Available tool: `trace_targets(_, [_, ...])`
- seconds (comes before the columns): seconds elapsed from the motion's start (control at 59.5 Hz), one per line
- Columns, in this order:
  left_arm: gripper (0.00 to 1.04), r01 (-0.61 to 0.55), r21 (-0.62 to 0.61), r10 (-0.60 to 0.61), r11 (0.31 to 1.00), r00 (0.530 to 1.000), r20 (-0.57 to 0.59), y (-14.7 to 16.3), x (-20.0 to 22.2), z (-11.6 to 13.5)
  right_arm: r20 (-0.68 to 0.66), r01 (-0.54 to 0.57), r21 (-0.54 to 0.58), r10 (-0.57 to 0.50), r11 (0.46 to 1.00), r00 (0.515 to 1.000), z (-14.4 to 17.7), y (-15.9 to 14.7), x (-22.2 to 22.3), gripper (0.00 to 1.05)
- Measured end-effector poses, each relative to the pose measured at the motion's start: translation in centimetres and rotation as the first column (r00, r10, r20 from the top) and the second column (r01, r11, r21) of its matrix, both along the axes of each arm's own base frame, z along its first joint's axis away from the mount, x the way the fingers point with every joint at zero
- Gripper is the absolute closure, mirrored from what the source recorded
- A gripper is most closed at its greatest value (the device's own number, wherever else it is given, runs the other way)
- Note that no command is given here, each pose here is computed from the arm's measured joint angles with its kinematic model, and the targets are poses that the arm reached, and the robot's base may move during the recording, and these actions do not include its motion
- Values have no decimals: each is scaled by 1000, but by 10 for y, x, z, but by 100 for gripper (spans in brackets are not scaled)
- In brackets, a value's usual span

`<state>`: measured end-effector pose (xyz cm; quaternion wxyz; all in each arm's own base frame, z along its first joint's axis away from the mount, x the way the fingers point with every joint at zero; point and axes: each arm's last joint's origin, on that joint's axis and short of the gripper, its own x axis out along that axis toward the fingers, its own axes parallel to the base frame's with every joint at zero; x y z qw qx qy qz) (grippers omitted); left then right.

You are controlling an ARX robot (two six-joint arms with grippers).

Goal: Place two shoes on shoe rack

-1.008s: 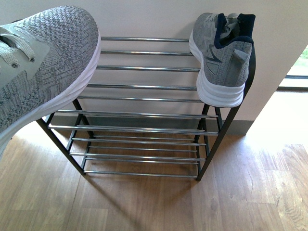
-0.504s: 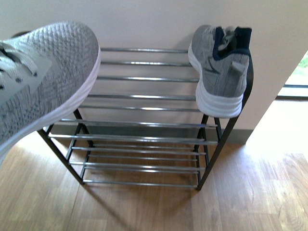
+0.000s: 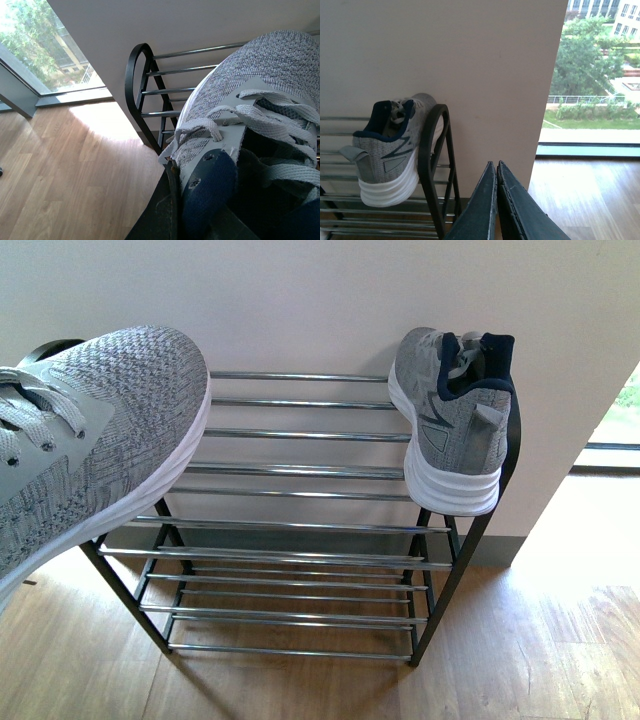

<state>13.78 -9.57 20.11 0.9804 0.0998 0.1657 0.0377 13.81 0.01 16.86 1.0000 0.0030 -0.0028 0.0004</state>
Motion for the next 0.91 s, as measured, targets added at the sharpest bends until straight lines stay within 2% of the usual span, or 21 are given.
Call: trace_targets(0.907, [103,0,0,0,1000,1000,0,0,0,0,14,0,0,0,1000,1000,4,0,-27,103])
